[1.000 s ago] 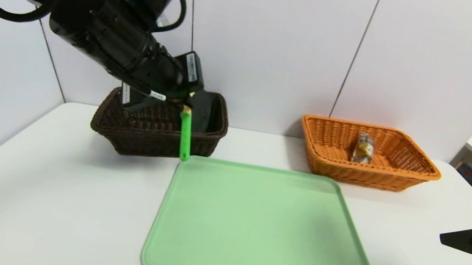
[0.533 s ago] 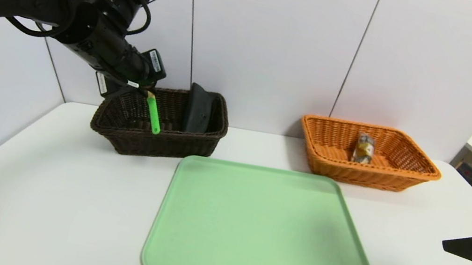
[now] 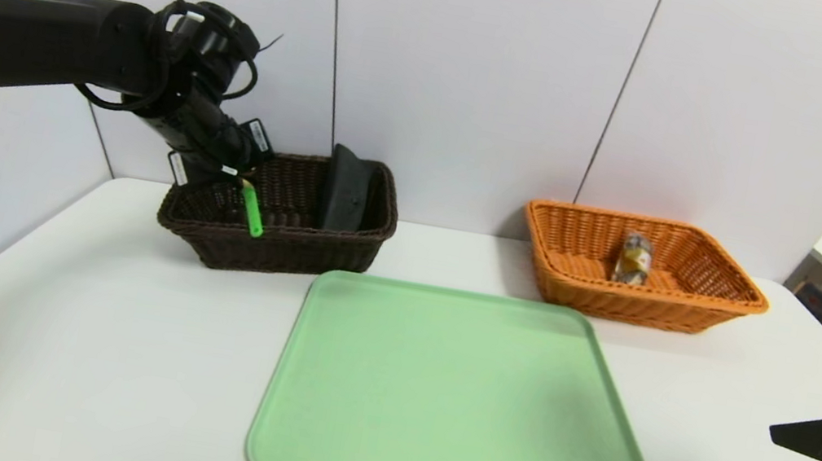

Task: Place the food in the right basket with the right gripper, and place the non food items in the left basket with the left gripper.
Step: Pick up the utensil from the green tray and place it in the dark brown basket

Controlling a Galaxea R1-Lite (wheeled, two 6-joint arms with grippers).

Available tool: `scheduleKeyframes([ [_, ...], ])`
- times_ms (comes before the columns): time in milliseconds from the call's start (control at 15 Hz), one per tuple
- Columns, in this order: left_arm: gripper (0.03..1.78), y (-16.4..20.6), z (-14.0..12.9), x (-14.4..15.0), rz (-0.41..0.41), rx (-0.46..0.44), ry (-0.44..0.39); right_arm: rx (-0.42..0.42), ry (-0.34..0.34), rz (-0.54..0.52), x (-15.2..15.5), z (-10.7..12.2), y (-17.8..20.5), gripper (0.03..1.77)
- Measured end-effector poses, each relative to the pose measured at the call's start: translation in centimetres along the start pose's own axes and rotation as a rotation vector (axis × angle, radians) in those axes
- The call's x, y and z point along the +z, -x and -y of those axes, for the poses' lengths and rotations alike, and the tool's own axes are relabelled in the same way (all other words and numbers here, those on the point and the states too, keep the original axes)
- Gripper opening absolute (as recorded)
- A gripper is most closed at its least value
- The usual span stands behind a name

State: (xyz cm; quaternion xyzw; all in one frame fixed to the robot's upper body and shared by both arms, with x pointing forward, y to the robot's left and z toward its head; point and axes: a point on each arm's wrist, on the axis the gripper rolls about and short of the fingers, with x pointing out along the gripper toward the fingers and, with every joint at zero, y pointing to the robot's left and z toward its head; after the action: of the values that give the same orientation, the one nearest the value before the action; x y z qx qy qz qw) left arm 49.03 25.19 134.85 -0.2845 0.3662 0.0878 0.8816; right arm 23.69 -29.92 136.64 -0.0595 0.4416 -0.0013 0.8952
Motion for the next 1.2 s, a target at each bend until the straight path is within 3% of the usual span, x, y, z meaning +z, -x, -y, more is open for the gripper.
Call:
scheduleKeyframes([
  [667,0.08,-0.5,-0.6,1.1,0.021,-0.031,0.049,0.018,0.028,-0.040,-0.2,-0.5,-0.9,1.70],
  [933,0.08,-0.6,-0.7,1.1,0.016,-0.024,0.052,0.026,0.029,-0.005,0.2,-0.8,-1.1,1.70],
  [1200,0.69,-0.7,-0.7,1.2,0.017,-0.026,0.046,0.029,0.027,0.018,0.2,-0.9,-1.5,1.70],
])
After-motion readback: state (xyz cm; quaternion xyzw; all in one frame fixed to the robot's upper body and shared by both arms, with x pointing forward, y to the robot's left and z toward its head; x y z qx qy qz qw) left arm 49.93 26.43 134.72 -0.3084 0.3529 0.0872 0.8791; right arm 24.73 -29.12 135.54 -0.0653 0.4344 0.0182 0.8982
